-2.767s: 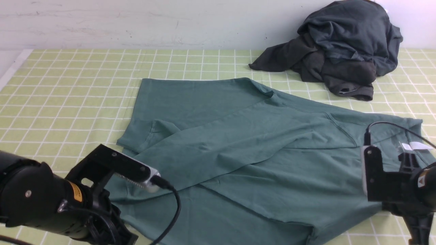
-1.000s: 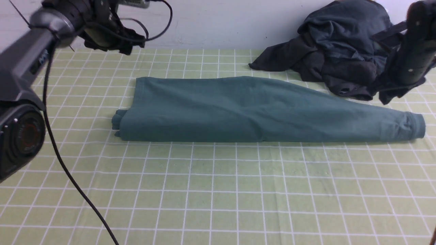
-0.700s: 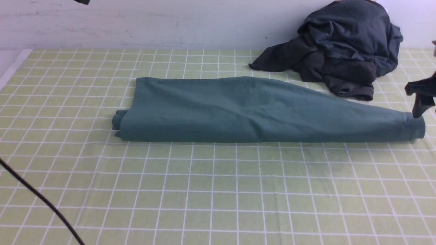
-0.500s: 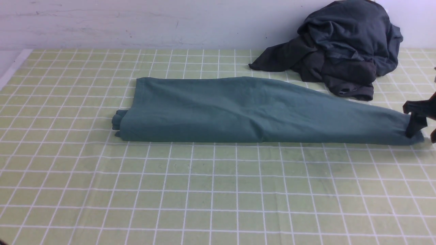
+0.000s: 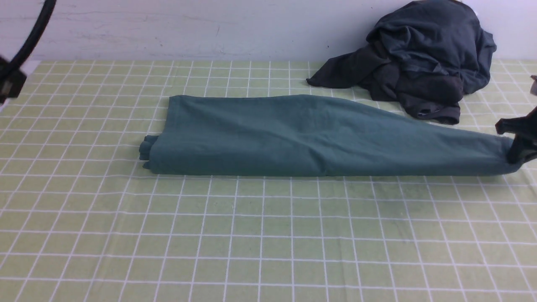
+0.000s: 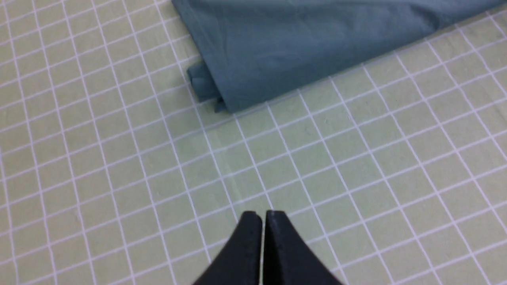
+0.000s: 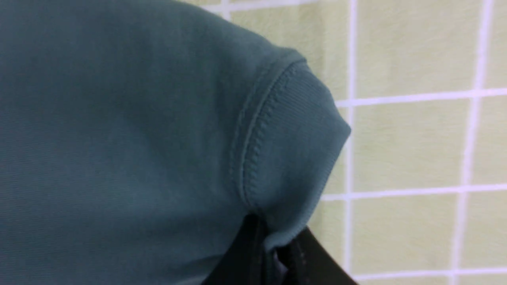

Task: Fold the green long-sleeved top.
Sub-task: Use the right arm to drag the right edge of the fabric to the left and folds it over the left edge

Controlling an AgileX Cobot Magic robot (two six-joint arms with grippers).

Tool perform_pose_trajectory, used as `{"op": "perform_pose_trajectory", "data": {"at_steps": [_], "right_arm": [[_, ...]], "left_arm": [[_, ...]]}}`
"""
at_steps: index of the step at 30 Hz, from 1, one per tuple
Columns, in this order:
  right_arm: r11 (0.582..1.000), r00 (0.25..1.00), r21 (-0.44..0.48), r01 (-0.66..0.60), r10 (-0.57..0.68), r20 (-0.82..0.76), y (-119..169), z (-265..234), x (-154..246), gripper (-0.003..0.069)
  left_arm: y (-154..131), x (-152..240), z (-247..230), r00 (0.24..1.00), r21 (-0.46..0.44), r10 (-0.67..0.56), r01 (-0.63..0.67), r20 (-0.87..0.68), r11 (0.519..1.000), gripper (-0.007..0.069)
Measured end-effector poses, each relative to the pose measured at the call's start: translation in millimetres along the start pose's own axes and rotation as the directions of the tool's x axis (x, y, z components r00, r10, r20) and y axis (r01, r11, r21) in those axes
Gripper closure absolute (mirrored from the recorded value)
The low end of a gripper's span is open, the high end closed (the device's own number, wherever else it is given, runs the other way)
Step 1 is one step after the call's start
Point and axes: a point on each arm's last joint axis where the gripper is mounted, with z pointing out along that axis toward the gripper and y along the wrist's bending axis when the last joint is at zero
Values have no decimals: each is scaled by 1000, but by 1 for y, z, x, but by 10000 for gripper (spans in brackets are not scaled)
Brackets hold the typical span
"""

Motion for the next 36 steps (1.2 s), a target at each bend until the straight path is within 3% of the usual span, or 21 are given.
{"op": "perform_pose_trajectory", "data": {"at_steps": [4,9,14,16,19,21,22,23,24,25,27,32,36], "right_arm": [[997,993,76,-33,24,118,-3,-56,-4,633],[999,954,33,-29,18,300,25,-126,-16,634],[981,885,-118,151,-81,459,120,-181,-22,634],[947,852,-190,258,-131,506,173,-191,-17,634],[876,802,-273,398,-188,568,252,-188,-3,634],[834,774,-302,461,-212,596,294,-177,6,634],[825,769,-306,475,-220,600,303,-176,9,634],[793,752,-326,515,-235,616,335,-163,18,634],[776,743,-334,535,-244,623,353,-152,23,634],[777,743,-334,534,-242,624,354,-150,23,634],[740,737,-364,566,-257,625,395,-117,37,634],[718,750,-384,580,-286,597,431,-65,54,612],[709,722,-362,605,-297,625,442,-43,56,442]], "left_arm": [[-13,44,0,998,5,-60,60,-7,998,629],[-23,89,22,995,-7,-88,89,49,996,628],[-27,124,58,989,-20,-141,142,47,990,628],[-28,133,69,987,-22,-157,157,31,987,628],[-28,142,79,985,-25,-169,170,18,985,628],[-28,143,82,984,-28,-174,174,31,984,628],[-28,143,83,984,-26,-175,176,32,984,628],[-28,142,84,981,-28,-182,184,64,982,628],[-27,141,86,979,-27,-188,191,84,981,628],[-27,141,86,978,-28,-188,191,87,981,628],[-28,143,91,970,-17,-213,217,120,976,628],[-30,146,95,964,0,-237,239,121,971,628],[-30,145,95,961,2,-243,245,134,970,628]]}}
